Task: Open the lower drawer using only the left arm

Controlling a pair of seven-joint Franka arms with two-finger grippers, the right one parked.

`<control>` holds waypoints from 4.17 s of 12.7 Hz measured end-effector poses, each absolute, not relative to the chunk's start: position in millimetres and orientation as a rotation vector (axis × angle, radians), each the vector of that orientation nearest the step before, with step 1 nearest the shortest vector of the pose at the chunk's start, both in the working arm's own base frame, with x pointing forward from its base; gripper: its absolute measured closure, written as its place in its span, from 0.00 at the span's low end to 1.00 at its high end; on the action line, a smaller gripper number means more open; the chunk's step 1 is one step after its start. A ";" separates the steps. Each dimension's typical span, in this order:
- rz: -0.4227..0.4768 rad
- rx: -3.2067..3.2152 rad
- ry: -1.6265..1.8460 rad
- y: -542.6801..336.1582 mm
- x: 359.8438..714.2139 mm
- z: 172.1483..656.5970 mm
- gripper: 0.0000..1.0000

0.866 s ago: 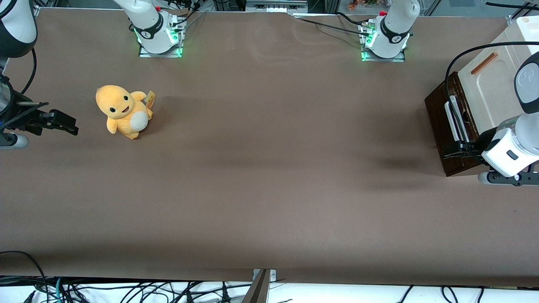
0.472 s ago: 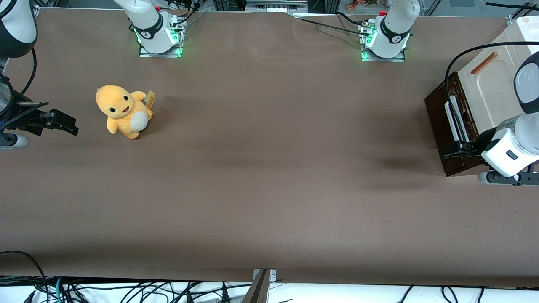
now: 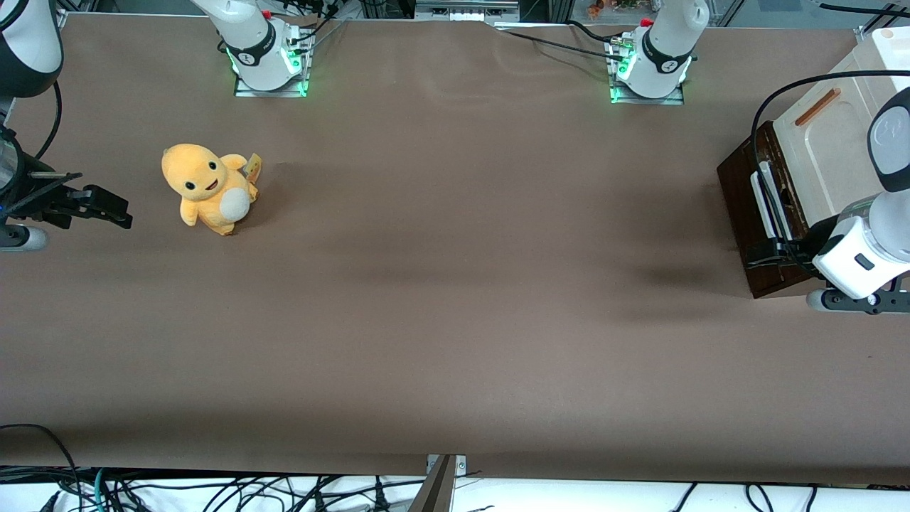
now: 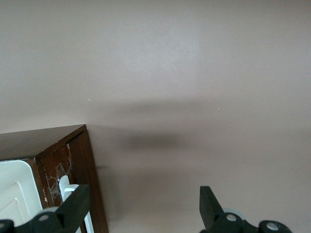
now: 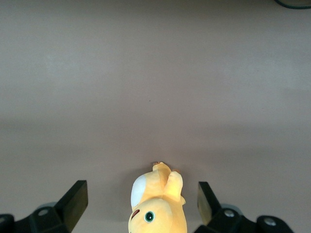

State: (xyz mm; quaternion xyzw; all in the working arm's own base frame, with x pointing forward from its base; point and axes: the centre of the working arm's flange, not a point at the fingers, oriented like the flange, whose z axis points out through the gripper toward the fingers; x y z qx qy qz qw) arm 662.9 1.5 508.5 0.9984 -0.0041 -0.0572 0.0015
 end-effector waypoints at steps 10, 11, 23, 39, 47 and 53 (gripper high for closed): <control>-0.183 3.133 -0.021 -1.7 662.6 508.2 0.00; -0.186 3.134 -0.021 -1.7 662.5 508.0 0.00; -0.211 3.133 -0.008 3.5 660.7 506.6 0.00; -0.363 3.426 0.180 -63.9 648.1 465.1 0.00; -0.424 3.714 0.313 -91.8 626.4 396.7 0.00; -0.492 3.850 0.410 -109.4 610.9 352.9 0.00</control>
